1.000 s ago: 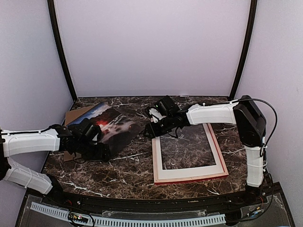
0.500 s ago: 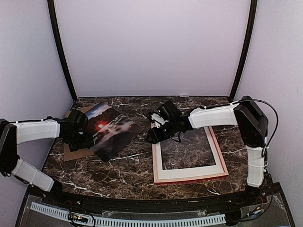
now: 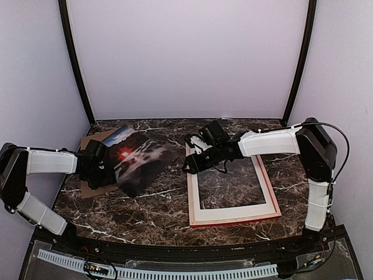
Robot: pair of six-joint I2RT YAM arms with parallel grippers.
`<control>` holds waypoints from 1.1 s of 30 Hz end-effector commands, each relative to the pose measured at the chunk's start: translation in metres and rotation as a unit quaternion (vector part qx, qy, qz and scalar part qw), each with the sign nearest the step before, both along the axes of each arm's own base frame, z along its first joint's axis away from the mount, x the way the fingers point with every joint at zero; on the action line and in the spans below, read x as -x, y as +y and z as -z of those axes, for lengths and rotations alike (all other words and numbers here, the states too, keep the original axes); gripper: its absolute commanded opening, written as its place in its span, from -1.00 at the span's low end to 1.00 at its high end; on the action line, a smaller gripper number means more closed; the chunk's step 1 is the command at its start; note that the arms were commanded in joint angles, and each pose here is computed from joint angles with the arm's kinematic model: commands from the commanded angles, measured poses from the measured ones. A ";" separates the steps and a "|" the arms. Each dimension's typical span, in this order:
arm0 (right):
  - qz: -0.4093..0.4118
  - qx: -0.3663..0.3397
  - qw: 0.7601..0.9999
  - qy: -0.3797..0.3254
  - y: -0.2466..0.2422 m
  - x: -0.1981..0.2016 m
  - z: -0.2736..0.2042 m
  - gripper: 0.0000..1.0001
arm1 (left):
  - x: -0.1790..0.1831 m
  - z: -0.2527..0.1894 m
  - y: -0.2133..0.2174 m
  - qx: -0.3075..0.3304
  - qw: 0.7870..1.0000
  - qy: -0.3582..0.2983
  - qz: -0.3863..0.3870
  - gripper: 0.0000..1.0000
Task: Put the photo into the frame
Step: Position the photo frame at the center of the board.
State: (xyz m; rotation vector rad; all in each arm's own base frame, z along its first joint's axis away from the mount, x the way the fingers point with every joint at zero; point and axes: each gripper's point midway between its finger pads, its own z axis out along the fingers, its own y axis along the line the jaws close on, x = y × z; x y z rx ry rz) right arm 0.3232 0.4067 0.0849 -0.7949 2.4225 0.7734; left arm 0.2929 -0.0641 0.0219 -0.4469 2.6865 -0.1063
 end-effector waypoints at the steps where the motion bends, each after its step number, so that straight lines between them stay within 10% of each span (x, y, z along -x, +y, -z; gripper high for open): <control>1: -0.002 -0.023 1.000 -0.020 0.004 -0.008 -0.018 0.08 | 0.066 0.035 -0.022 0.046 0.994 0.090 0.029 0.31; 22: -0.049 -0.004 0.999 0.023 0.024 0.021 0.013 0.09 | 0.175 0.046 -0.041 0.060 0.986 0.149 0.040 0.13; 33: -0.058 0.053 0.996 0.047 0.027 0.037 0.048 0.08 | 0.169 0.007 -0.044 0.071 0.994 0.085 0.013 0.14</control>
